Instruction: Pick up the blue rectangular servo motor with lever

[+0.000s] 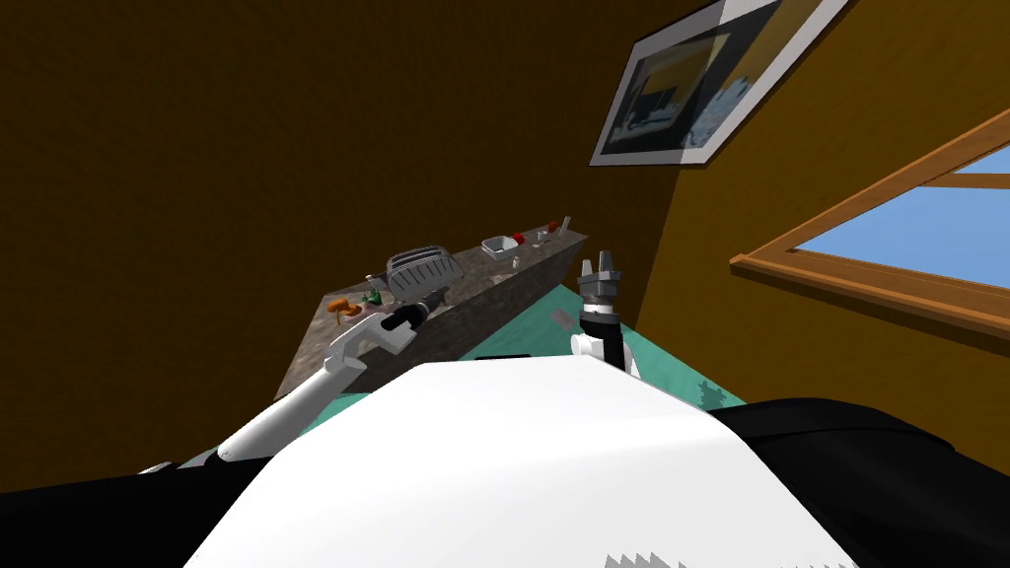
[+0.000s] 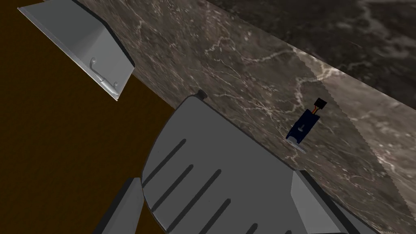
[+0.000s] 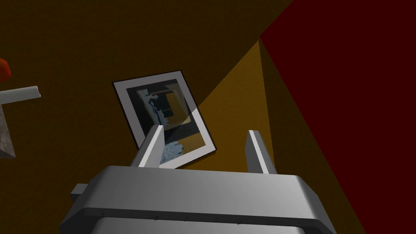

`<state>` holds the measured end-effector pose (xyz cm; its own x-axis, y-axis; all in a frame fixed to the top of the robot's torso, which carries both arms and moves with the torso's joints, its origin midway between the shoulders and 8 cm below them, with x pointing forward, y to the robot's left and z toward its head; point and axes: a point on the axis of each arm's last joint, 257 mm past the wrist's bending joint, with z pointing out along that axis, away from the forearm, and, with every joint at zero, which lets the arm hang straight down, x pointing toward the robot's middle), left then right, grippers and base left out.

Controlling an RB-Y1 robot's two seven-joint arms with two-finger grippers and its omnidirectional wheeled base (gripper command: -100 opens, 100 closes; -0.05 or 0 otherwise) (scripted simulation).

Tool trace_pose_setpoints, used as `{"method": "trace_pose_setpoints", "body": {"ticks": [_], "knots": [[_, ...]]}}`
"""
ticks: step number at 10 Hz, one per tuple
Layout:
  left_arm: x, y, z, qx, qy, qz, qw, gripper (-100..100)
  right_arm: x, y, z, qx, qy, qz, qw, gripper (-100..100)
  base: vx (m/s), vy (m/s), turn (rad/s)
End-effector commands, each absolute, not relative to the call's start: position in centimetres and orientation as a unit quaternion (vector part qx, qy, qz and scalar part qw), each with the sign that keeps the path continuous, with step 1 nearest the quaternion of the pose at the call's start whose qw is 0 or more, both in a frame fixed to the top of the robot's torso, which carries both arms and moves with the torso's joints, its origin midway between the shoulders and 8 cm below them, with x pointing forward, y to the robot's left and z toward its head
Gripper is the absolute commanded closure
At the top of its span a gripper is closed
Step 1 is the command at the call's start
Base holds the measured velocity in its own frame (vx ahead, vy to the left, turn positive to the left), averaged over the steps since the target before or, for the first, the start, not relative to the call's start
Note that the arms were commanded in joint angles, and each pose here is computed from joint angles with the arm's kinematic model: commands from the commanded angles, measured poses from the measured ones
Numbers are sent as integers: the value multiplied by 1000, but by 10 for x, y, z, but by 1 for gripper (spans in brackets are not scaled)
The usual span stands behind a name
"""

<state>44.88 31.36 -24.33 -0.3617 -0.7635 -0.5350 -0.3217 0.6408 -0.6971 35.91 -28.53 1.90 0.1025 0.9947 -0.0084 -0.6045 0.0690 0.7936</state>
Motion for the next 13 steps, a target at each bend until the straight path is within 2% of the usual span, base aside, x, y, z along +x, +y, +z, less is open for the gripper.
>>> {"method": "trace_pose_setpoints", "body": {"ticks": [1,4,13], "knots": [[442,323,-258,-348,803,-219,431,-100,359,-285,19,326,299,599,667,0,23,14,-111],[435,334,-272,-354,816,-191,415,-100,359,-285,19,326,299,599,667,0,20,16,-99],[382,409,-326,-365,872,-26,327,-100,359,-285,19,326,299,599,667,0,39,19,-137]]}}
